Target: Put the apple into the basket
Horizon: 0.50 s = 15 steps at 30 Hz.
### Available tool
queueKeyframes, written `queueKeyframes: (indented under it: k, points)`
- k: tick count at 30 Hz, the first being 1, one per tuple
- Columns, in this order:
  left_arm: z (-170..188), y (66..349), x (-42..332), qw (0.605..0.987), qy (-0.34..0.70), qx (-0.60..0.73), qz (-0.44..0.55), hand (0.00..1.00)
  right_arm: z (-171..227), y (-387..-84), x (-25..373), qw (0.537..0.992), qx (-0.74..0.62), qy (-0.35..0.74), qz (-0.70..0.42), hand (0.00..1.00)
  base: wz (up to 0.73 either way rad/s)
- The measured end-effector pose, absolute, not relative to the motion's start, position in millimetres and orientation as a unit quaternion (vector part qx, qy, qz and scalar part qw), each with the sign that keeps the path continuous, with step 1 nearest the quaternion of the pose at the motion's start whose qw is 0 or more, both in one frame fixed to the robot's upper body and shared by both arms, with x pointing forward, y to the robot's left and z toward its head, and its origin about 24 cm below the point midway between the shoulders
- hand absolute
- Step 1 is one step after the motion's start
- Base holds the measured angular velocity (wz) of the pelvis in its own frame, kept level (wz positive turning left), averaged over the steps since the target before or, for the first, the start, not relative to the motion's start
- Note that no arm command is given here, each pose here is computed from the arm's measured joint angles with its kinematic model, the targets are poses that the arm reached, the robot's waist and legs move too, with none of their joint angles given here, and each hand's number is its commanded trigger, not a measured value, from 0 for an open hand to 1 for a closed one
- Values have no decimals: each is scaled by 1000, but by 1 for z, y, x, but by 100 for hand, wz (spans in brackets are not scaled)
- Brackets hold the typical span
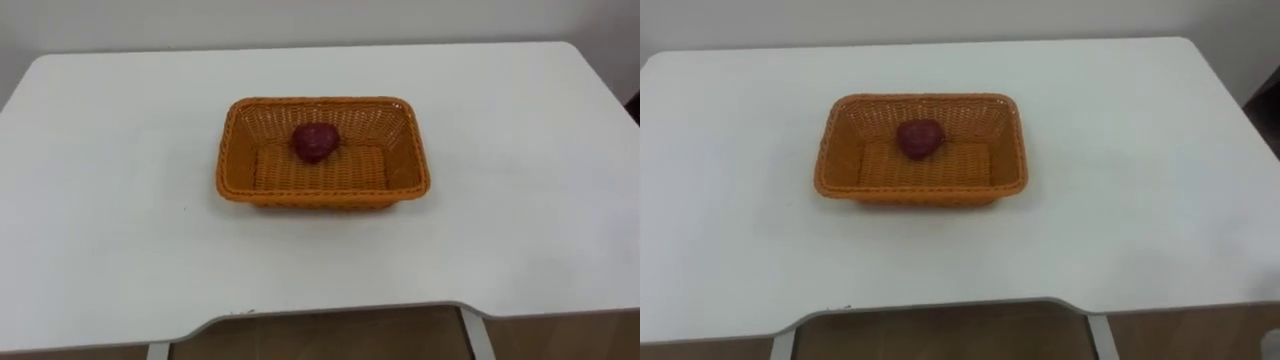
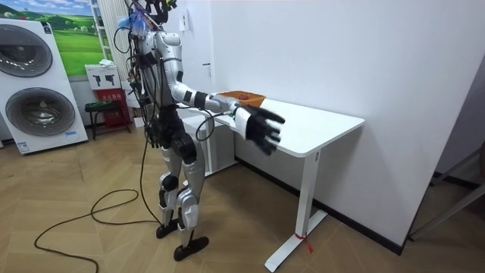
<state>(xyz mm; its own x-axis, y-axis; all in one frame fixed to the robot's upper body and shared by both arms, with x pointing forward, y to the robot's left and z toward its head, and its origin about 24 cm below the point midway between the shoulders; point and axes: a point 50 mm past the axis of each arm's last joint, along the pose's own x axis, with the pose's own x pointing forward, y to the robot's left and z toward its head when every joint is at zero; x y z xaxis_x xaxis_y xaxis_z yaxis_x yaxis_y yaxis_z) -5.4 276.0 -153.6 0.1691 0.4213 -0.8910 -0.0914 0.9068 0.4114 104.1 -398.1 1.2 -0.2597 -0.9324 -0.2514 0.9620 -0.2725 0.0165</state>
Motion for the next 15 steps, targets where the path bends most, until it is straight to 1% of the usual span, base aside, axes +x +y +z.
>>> queueKeyframes:
  k: [1, 3, 5, 9, 10, 12, 15]
  points:
    - [-153, 276, -5, 753, 621, 136, 169, 0, -5, -398, 99, 588, 116, 84, -796, 0, -6]
    - [-153, 276, -1, 756, 618, 137, 168, 0, -29, -395, 81, 550, 142, 136, -811, 0, -7]
    - [-153, 276, -1, 755, 618, 136, 169, 0, -42, -391, 72, 534, 145, 167, -816, 0, -2]
    - [-153, 277, -1, 752, 622, 134, 172, 0, -77, -377, 40, 494, 144, 258, -818, 0, 0]
    - [-153, 277, -1, 752, 622, 134, 172, 0, -82, -373, 35, 488, 146, 275, -816, 0, 0]
    - [-154, 275, -1, 751, 624, 131, 170, 0, -101, -356, 22, 476, 156, 332, -799, 0, -2]
    - [-154, 275, 0, 747, 630, 133, 167, 0, -117, -337, 10, 480, 162, 383, -773, 0, -3]
